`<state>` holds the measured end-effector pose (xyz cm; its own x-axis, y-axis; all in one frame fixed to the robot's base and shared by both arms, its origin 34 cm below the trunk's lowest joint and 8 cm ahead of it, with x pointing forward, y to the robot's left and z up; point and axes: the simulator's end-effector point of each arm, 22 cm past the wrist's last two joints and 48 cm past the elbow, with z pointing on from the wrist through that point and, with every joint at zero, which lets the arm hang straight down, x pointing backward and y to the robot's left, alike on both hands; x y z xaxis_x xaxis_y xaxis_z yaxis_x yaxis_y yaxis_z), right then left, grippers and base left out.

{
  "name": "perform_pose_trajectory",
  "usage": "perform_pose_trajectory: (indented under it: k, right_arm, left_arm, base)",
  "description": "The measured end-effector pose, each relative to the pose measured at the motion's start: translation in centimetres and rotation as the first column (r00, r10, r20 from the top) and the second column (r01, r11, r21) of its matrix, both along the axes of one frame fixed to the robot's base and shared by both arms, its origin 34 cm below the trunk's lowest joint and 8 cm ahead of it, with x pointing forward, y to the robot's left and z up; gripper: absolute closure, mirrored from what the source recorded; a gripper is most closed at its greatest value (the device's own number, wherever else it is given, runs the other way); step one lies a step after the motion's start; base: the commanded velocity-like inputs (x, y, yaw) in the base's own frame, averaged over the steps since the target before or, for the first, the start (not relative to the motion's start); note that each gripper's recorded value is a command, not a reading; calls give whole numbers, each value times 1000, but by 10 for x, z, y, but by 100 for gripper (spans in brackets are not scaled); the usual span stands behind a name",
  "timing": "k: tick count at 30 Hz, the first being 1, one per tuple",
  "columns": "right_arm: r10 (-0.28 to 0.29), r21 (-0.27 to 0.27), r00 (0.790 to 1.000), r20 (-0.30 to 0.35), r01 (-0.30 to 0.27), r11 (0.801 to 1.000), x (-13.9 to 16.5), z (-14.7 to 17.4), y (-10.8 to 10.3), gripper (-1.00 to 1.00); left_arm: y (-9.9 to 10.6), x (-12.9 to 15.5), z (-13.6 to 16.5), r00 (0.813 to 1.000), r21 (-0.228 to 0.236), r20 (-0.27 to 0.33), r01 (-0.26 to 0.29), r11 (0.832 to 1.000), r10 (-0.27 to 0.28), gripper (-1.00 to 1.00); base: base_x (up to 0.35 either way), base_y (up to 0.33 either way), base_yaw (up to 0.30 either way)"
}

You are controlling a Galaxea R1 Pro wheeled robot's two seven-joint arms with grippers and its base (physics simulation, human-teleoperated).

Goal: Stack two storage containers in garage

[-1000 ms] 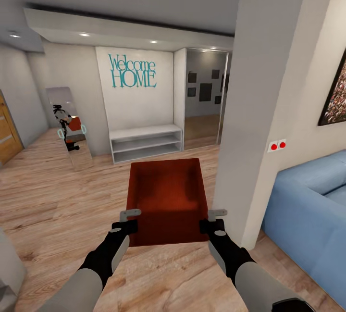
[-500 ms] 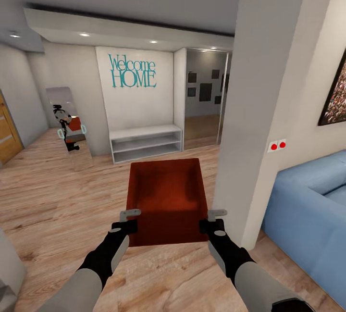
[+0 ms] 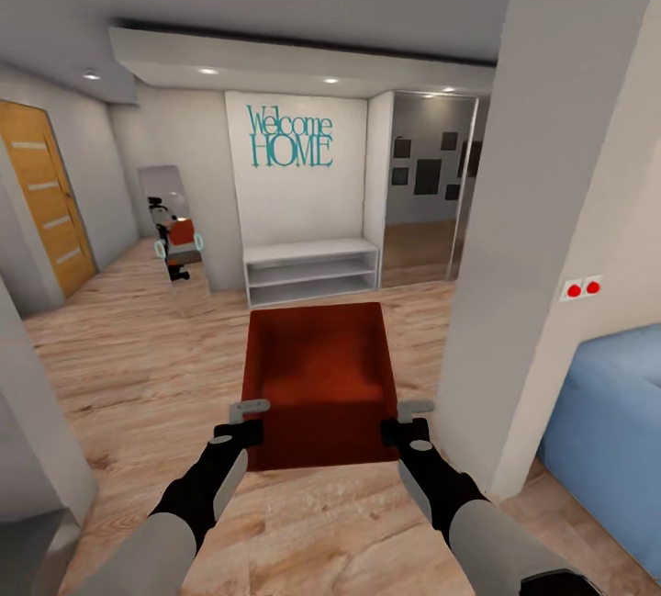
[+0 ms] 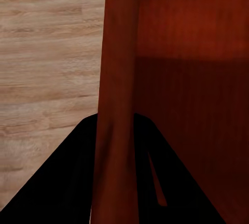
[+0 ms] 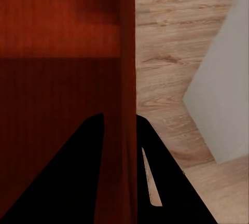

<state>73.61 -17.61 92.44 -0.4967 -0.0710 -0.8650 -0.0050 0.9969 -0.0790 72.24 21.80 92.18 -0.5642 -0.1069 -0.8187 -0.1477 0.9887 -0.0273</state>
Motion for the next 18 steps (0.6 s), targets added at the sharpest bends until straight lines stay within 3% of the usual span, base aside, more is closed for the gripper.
perform_pose_trajectory:
  k: [18]
  right_arm:
    - [0,0,1000,0,0,1000,0,0,0,100]
  left_arm:
    - [0,0,0,1000,0,0,0,1000,0,100]
  base:
    - [0,0,268]
